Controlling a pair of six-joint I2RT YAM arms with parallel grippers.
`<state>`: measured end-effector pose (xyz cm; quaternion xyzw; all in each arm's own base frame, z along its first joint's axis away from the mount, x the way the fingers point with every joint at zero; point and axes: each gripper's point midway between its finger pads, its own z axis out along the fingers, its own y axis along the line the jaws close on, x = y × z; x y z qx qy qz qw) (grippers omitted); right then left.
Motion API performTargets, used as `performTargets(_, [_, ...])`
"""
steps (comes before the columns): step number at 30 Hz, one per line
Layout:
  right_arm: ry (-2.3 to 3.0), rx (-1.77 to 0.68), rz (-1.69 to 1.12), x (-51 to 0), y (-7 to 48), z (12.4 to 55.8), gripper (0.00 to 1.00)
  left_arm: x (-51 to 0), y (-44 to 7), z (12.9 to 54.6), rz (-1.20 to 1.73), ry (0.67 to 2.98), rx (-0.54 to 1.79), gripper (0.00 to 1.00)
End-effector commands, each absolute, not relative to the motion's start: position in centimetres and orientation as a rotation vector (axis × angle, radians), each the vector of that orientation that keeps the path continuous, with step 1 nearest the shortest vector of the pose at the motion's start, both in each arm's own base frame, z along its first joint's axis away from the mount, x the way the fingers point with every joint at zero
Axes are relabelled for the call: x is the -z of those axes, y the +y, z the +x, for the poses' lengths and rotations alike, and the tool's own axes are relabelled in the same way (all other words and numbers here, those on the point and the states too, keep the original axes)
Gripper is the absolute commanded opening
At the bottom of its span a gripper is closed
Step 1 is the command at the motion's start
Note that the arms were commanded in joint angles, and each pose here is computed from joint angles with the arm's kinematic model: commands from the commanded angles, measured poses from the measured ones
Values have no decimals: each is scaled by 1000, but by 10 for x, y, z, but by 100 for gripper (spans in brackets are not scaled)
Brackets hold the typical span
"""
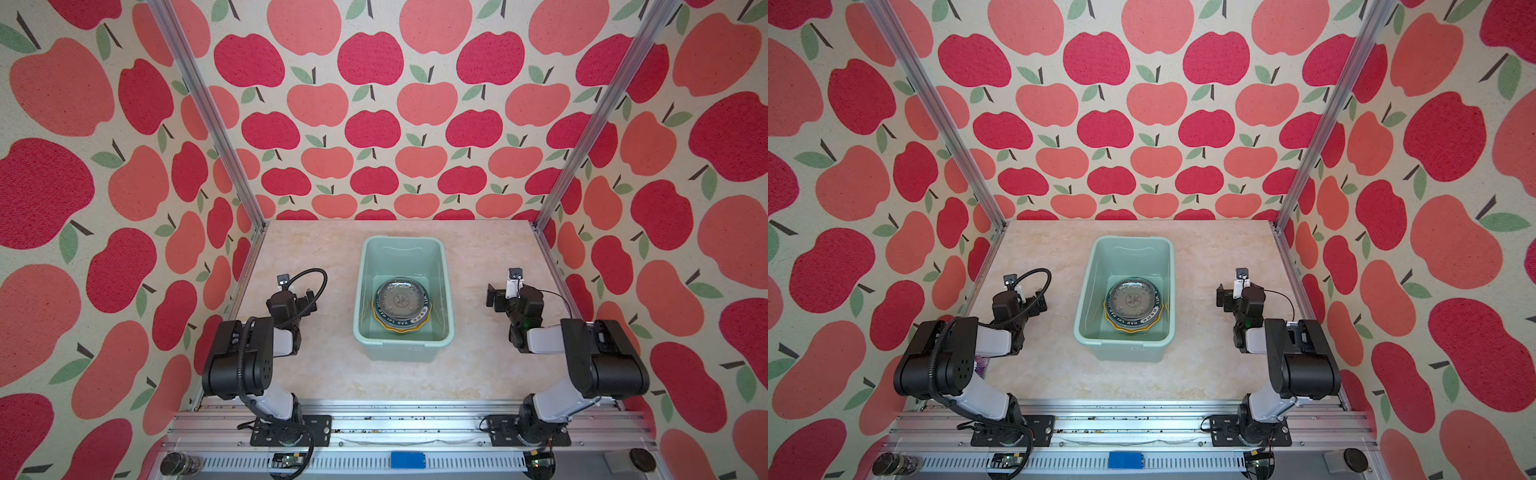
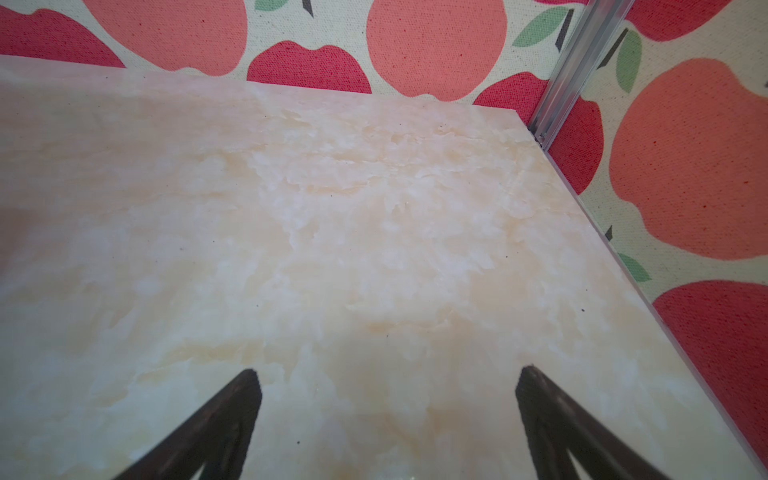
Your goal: Place the plates into the plastic bin on the countertop
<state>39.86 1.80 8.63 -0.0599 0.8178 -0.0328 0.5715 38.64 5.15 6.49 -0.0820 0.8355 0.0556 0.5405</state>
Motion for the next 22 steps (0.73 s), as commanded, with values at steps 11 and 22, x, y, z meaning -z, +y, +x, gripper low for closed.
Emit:
performTargets(11, [1866, 71, -206, -91, 31, 396, 99, -83, 55, 394, -191, 1906, -185, 99])
performTargets(22, [1886, -6, -184, -90, 26, 397, 99, -83, 55, 394, -192, 1905, -187, 99])
